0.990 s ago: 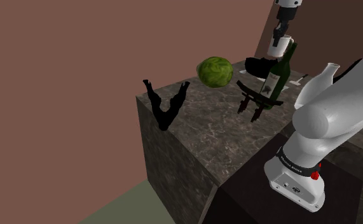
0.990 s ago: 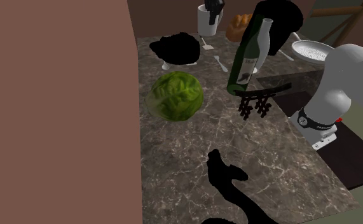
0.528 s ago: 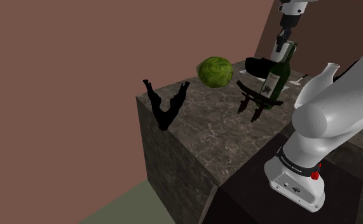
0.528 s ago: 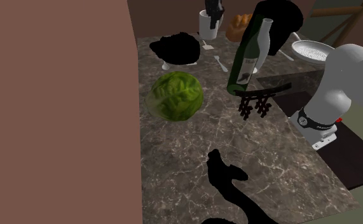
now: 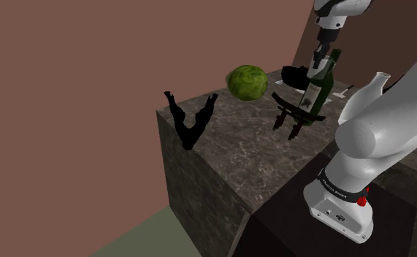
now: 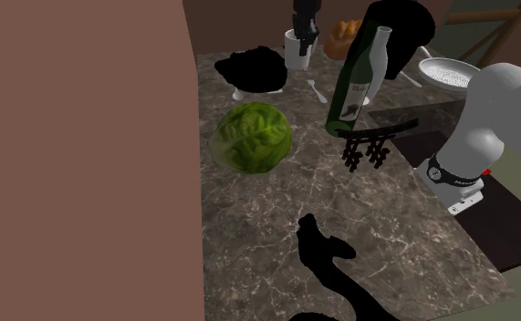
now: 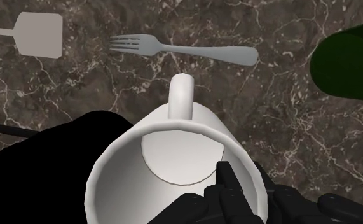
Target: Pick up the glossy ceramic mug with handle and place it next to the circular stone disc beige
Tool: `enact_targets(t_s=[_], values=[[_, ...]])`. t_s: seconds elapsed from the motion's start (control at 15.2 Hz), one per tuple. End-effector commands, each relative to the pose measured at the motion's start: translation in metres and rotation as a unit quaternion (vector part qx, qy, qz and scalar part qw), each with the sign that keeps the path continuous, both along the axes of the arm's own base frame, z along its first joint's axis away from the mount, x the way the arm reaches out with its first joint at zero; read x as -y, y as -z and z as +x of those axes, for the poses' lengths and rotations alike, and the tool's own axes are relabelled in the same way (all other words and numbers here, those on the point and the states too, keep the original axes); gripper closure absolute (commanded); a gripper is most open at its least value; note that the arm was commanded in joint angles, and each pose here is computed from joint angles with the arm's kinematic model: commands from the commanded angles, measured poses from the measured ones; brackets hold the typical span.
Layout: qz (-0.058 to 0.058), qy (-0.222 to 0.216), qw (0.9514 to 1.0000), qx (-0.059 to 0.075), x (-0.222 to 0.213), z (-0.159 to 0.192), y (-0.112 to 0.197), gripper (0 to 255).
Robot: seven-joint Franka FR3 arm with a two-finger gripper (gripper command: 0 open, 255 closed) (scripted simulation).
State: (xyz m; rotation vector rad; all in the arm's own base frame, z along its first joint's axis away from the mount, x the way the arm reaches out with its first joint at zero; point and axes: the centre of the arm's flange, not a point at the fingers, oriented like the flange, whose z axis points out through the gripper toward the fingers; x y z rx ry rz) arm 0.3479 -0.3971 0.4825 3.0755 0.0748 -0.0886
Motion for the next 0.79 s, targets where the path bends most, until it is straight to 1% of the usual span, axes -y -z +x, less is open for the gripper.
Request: enact_targets(t_s=[0.0,0.73], values=[[0.0,0.0,1.0,0.0,-0.001,0.0,0.011,255],[0.0,0.0,1.0,0.0,-0.001,0.0,0.069,255]])
